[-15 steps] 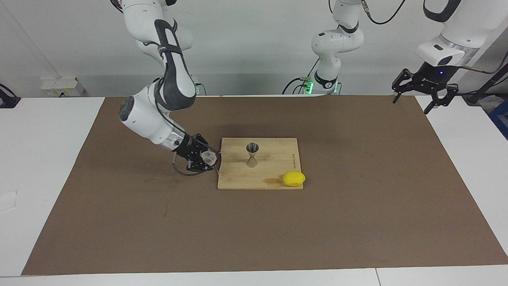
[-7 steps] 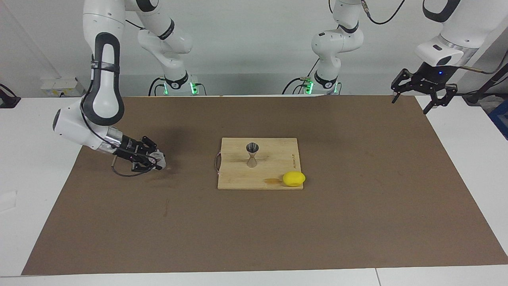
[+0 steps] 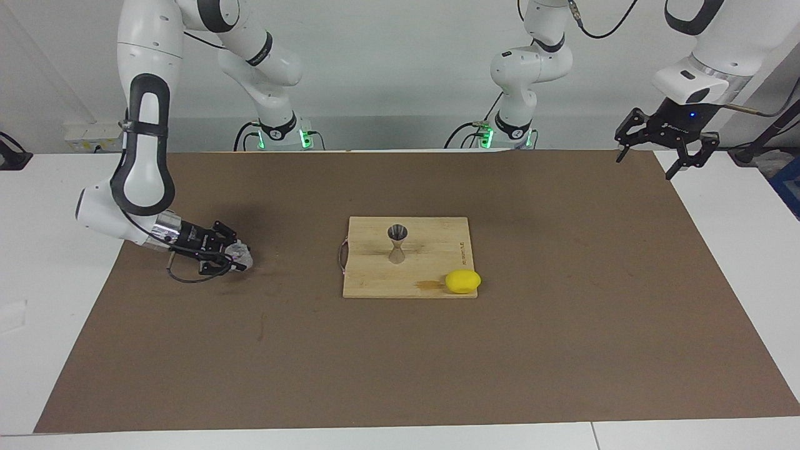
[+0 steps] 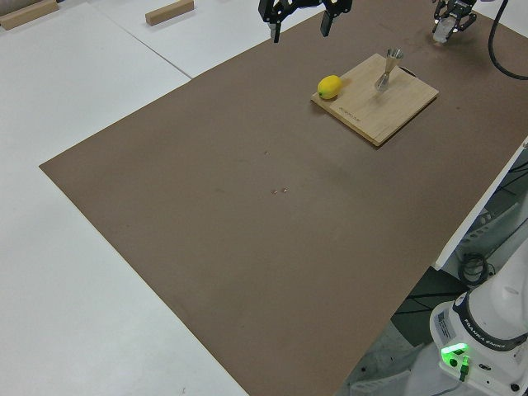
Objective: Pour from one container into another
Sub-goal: 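Turn the glass upright and carry it back toward its spot, then set the glass down on the mat and open the right gripper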
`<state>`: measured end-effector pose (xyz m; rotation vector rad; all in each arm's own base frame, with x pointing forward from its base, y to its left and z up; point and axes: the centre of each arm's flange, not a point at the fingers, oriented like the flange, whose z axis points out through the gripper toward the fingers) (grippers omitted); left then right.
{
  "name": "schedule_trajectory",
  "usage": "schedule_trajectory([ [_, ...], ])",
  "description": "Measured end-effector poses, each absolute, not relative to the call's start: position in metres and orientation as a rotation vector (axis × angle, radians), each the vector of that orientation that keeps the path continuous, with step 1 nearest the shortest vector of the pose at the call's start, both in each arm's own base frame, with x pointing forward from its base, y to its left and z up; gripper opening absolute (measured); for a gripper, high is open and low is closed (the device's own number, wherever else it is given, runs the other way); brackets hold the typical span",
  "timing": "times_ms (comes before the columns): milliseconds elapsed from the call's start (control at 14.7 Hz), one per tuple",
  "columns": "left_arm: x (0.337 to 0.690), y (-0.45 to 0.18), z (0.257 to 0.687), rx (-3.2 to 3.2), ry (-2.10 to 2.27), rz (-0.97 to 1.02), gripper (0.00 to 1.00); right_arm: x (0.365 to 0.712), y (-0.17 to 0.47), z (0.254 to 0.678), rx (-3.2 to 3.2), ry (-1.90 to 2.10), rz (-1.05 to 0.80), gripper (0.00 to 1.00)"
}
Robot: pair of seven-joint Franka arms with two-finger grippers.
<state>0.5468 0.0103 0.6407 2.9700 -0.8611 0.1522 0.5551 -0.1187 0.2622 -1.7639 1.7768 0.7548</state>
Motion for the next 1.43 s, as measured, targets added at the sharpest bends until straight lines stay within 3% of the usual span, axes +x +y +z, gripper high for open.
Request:
schedule_trajectory([
  [750,0.547,0.01,0.641,2.97,-0.861,0.152,1.0,0.551,-0.125,0.256,-1.75,1.802,0.745,0.51],
  [818,0.547,0.01,0.641,2.97,-0.861,0.152,1.0,0.55,-0.129,0.256,-1.742,1.809,0.741,0.56],
  [1091,0.547,0.01,0.641,2.97,-0.861,0.152,1.0,0.542,-0.16,0.257,-1.713,1.843,0.71,0.96],
  [1432,0.547,0.01,0.641,2.97,-0.861,0.152,1.0,0.538,-0.191,0.286,-1.846,1.868,0.572,1.0],
])
